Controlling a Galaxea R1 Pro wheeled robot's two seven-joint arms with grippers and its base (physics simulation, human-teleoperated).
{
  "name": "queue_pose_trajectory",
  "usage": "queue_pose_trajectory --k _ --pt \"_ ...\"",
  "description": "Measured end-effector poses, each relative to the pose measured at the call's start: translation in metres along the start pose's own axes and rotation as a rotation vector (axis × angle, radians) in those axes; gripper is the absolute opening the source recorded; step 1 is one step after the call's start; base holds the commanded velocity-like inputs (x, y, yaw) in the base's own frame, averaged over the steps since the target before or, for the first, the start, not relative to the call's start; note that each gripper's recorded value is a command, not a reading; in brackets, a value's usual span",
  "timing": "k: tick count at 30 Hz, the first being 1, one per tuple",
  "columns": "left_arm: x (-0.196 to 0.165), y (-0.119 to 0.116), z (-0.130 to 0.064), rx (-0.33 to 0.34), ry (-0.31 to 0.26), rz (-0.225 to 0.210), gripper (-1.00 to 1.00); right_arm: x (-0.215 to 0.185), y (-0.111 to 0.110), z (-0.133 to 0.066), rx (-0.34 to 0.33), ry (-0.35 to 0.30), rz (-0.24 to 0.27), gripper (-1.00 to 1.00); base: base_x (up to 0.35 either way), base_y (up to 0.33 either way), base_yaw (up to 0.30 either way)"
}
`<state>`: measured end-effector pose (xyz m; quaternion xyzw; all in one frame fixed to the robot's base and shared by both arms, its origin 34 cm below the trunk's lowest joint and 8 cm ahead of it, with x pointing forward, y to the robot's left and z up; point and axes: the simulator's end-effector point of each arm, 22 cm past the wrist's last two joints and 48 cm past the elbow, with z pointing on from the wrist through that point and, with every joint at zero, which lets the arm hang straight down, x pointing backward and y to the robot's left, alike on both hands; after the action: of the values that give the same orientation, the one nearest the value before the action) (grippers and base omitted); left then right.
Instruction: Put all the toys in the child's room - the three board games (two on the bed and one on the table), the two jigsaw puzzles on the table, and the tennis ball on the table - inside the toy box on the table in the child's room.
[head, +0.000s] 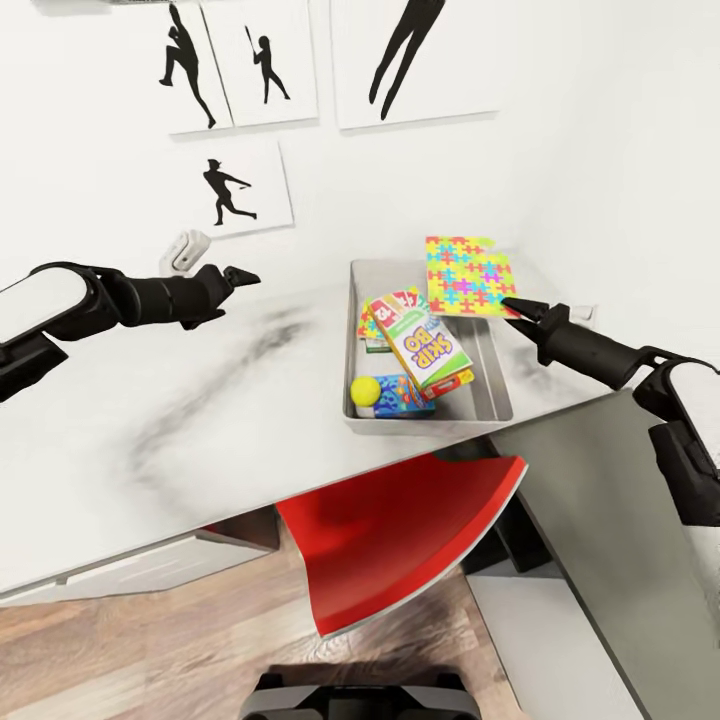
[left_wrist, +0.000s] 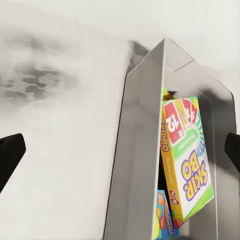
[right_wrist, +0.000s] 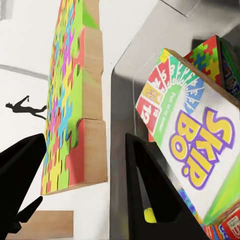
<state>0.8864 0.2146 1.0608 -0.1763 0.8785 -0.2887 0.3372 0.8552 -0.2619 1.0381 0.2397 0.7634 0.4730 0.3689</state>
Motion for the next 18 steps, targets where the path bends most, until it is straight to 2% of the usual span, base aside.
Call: queue_pose_trajectory --k 5,18 --pt "0.0002 0.0010 -0.0015 -0.006 0.001 0.002 1.00 0.0045 -0.0031 0.0025 0.031 0.006 0.004 -1.00 0.000 0.000 0.000" --pt "-0.0053 -0.0026 -0.0083 -0.007 -0.011 0.004 1.00 0.0022 0.0050 -0.0004 0.032 0.000 -0.003 -1.00 0.000 0.000 0.000"
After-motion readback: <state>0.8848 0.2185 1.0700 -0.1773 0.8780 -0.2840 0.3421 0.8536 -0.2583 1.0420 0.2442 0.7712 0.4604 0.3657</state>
